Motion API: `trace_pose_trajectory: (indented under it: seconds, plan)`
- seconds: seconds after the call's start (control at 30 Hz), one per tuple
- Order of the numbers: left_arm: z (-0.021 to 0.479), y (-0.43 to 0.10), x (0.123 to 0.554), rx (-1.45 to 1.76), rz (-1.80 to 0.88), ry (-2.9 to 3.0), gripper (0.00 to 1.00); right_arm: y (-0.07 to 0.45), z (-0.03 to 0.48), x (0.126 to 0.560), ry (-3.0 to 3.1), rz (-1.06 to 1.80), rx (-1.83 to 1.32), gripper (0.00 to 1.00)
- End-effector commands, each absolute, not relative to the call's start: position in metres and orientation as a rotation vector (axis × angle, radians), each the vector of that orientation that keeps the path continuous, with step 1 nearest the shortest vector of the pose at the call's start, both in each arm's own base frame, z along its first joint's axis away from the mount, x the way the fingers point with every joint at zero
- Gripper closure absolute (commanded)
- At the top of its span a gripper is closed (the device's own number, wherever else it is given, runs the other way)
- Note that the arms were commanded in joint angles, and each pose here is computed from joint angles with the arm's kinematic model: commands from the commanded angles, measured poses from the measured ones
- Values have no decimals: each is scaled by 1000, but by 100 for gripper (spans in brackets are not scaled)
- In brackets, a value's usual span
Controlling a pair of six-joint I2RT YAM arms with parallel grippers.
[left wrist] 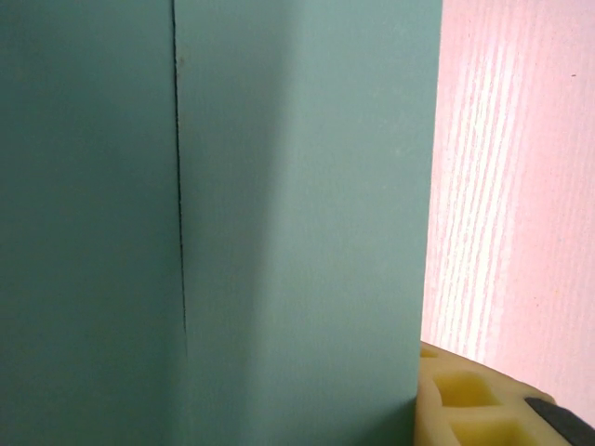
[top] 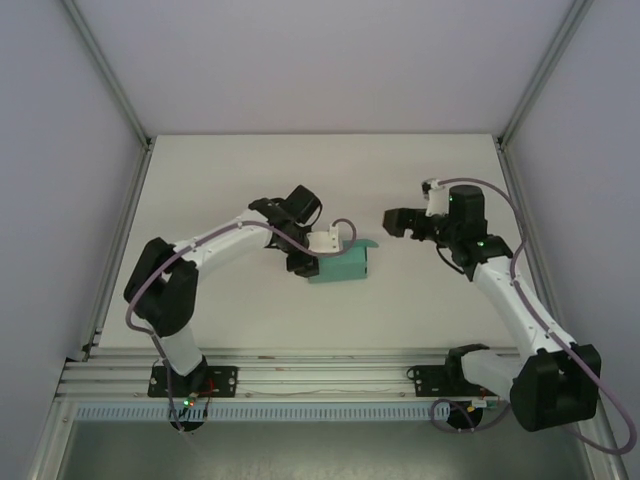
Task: Assemble paper box
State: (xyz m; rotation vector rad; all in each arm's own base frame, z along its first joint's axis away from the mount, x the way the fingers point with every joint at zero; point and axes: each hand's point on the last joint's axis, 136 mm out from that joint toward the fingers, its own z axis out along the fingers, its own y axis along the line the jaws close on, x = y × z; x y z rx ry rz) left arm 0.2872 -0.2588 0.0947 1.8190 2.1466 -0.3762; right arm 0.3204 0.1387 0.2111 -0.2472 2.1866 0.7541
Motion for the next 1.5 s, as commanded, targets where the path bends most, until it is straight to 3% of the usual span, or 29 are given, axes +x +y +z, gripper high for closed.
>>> trace_pose_trajectory:
  seconds: [0.0,0.23,0.43,0.73,0.87,0.97,1.13,1.47]
  plan:
    - [86,-255,276,1839,-446,2258,58,171,210,296,2127,837,-626,13]
    - [82,-261,283,1816,-446,2263,58,191,174,290,2266,777,-826,27]
    - [83,-259,284,1821,-427,2254,58,197,163,296,2374,742,-885,60]
    - [83,-259,287,1814,-409,2259,58,189,156,288,2423,684,-874,64]
    - [86,-261,291,1797,-405,2258,58,191,157,294,2431,685,-828,84]
    - [88,-264,295,1771,-403,2251,58,194,153,295,2457,681,-789,86]
    - [89,-266,302,1730,-380,2256,58,197,155,301,2481,646,-621,100]
    - [94,-270,311,1682,-351,2245,58,201,161,310,2418,666,-111,100]
